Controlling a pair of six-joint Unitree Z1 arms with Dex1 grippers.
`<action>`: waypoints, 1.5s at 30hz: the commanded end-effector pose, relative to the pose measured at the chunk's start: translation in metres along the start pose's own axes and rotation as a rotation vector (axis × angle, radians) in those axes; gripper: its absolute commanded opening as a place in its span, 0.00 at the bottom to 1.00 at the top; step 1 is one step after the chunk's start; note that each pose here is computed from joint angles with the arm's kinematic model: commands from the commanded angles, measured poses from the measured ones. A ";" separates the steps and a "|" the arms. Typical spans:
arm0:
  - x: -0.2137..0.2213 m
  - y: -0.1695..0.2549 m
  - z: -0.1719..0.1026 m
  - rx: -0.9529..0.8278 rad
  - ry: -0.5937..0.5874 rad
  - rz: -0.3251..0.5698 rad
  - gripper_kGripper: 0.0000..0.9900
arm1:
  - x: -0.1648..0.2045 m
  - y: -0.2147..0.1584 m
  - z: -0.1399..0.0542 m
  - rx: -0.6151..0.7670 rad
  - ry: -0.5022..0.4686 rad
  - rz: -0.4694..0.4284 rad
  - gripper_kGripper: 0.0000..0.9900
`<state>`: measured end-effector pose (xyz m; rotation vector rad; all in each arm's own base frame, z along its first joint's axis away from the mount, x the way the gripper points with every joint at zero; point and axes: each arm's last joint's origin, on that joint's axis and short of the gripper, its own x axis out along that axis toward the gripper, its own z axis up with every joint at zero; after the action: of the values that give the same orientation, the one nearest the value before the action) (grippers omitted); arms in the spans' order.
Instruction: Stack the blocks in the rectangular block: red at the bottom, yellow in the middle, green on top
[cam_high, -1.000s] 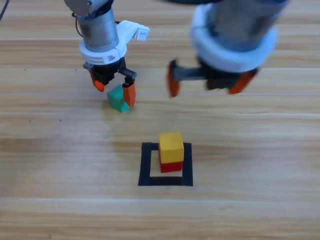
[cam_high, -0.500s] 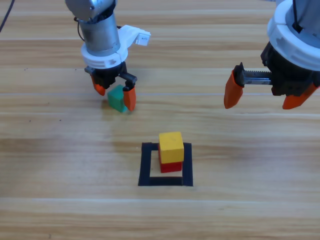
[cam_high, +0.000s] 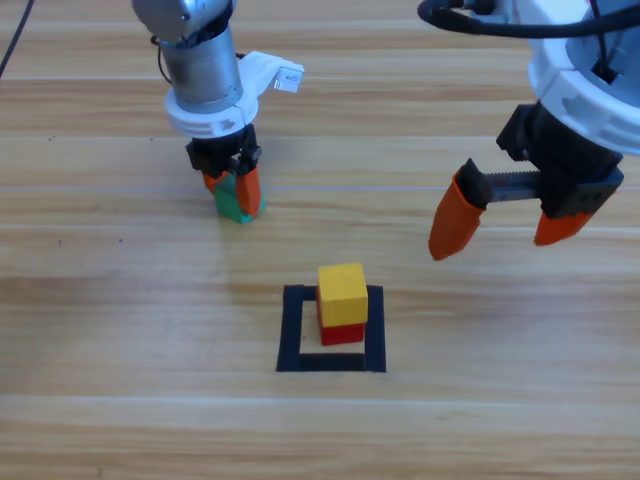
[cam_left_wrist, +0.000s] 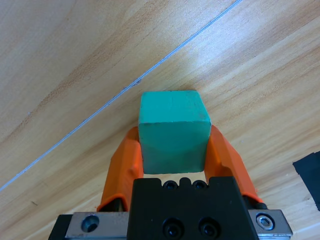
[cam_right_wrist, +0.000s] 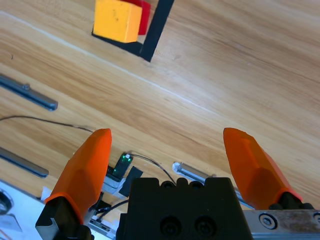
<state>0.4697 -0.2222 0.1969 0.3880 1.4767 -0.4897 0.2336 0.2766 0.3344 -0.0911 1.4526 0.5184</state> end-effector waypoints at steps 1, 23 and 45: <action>0.031 -0.006 0.004 0.014 0.057 -0.013 0.28 | -0.001 -0.010 0.002 0.015 -0.004 0.052 1.00; -0.113 -0.023 -0.042 -0.300 -0.109 -0.030 0.00 | -0.048 -0.030 -0.018 -0.003 -0.107 0.134 1.00; -0.130 -0.138 -0.090 -0.367 -0.027 -0.050 0.00 | -0.049 -0.031 -0.023 -0.011 -0.100 0.140 1.00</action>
<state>0.3259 -0.2528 0.3551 0.0087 1.4333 -0.2589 0.2225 0.2382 0.3696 0.0048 1.3734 0.6425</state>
